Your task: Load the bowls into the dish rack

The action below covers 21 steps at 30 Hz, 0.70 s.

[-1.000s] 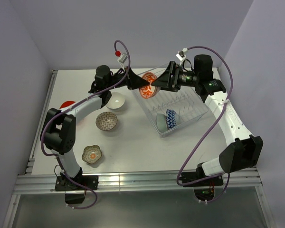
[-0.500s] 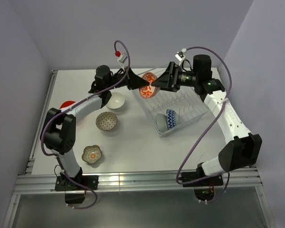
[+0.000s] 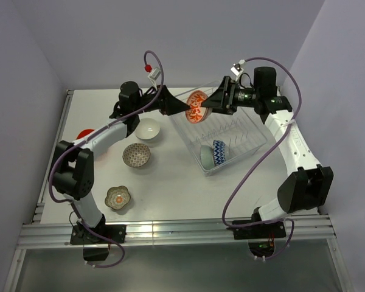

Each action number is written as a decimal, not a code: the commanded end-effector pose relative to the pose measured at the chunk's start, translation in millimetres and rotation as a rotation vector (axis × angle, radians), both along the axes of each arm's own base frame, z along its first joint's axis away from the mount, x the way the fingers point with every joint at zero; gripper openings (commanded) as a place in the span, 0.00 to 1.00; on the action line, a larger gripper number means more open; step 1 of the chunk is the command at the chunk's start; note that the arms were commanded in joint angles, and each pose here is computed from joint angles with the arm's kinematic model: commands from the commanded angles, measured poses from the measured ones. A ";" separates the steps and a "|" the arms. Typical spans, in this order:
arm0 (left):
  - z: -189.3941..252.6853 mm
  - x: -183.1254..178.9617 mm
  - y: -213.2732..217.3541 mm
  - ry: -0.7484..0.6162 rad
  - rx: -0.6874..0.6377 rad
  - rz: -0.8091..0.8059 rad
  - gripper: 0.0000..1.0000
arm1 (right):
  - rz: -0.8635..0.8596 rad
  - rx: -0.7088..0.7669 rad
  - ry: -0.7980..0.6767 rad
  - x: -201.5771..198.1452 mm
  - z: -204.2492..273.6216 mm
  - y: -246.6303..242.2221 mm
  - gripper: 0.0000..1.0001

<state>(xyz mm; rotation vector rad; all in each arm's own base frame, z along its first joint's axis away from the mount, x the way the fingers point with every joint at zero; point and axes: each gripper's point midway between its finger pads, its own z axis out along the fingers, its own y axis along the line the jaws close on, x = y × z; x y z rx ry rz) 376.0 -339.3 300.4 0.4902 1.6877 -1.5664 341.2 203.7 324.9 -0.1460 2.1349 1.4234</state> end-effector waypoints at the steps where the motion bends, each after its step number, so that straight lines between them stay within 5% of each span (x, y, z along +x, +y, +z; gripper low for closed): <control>1: 43.8 -6.4 22.1 -0.118 0.004 0.038 0.78 | 0.029 -0.030 -0.160 -4.6 32.9 -14.9 0.00; 6: 46.8 1.2 54.0 -0.160 0.105 0.126 0.99 | 0.003 -0.253 -0.256 -7.5 12.7 -56.3 0.00; 12: 50.5 35.0 93.6 -0.176 0.344 0.318 0.99 | -0.089 -0.522 -0.201 -23.4 -34.0 -97.3 0.00; 17: 76.0 44.6 125.1 -0.222 0.360 0.482 1.00 | -0.108 -0.654 -0.174 -33.9 -61.2 -117.5 0.00; 21: 71.5 40.9 139.8 -0.206 0.386 0.461 0.99 | -0.119 -0.750 -0.159 -33.8 -82.7 -133.0 0.00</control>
